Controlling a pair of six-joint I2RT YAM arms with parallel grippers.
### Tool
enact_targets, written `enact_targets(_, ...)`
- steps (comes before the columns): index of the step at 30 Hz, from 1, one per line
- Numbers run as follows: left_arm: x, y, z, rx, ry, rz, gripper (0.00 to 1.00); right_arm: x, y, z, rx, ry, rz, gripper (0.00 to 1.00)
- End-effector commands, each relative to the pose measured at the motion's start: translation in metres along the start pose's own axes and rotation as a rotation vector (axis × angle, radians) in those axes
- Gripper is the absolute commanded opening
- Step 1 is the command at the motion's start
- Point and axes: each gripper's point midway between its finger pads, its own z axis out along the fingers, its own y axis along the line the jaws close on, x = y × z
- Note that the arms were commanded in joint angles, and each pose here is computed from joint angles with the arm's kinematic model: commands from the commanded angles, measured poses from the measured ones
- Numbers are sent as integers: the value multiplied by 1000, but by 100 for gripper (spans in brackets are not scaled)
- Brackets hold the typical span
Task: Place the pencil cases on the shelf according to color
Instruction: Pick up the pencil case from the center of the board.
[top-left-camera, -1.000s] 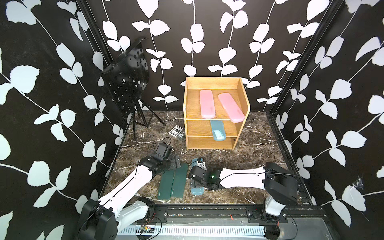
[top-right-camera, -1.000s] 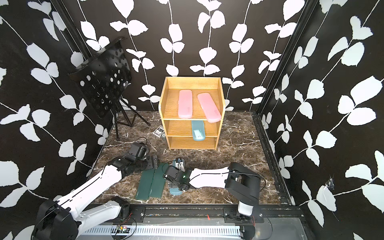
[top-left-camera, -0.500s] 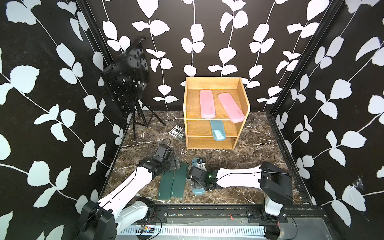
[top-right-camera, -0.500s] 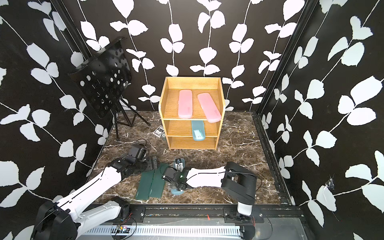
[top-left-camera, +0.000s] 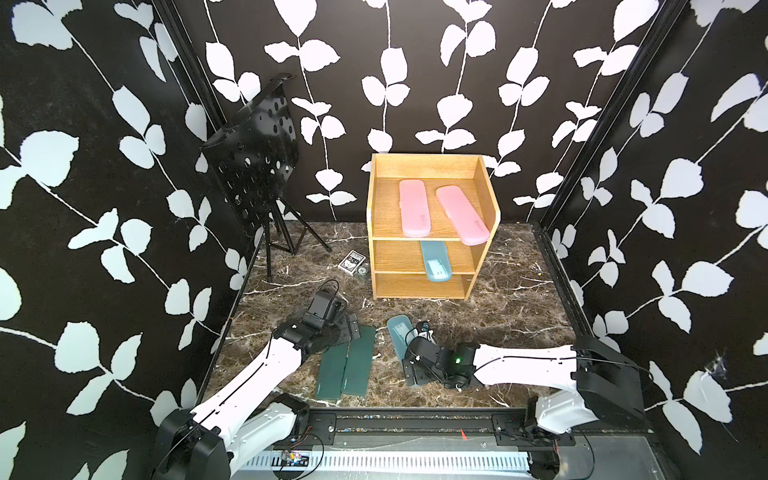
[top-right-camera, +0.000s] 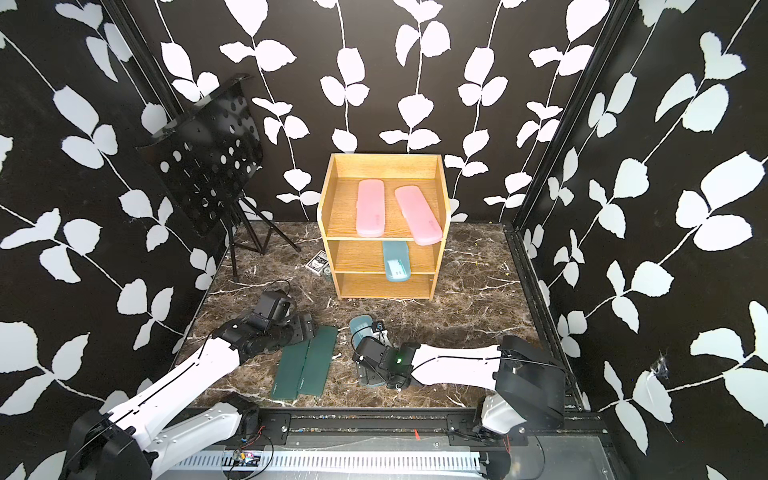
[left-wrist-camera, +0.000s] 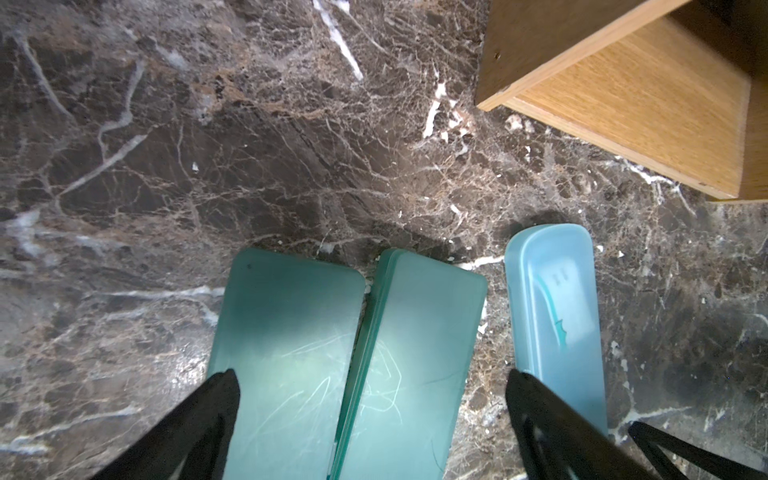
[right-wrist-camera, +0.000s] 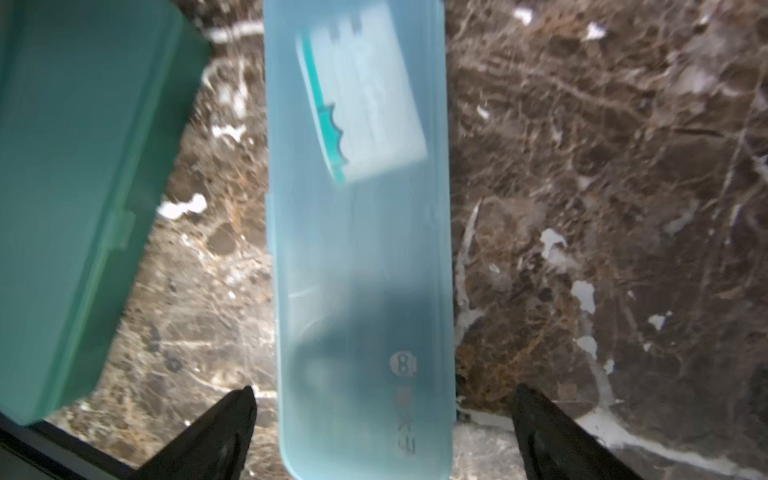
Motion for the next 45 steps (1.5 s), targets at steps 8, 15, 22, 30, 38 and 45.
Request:
enact_targets(8, 9, 10, -5, -16, 4, -14, 99, 25, 1, 26, 113, 87, -107, 99)
enact_targets(15, 10, 12, -6, -21, 1, -10, 99, 32, -8, 31, 157, 76, -81, 98)
enact_targets(22, 3, 12, -8, -32, -22, -18, 99, 32, -9, 23, 168, 13, -78, 81)
enact_targets(30, 0, 12, -16, -37, -36, -14, 99, 4, 2, -20, 102, -136, -88, 57)
enact_targets(38, -3, 14, -17, -52, -52, -5, 99, -21, 2, -68, 45, -251, -74, 54)
enact_targets(45, -10, 11, -18, -35, -91, -8, 99, -61, 13, -113, 63, -359, -103, 52)
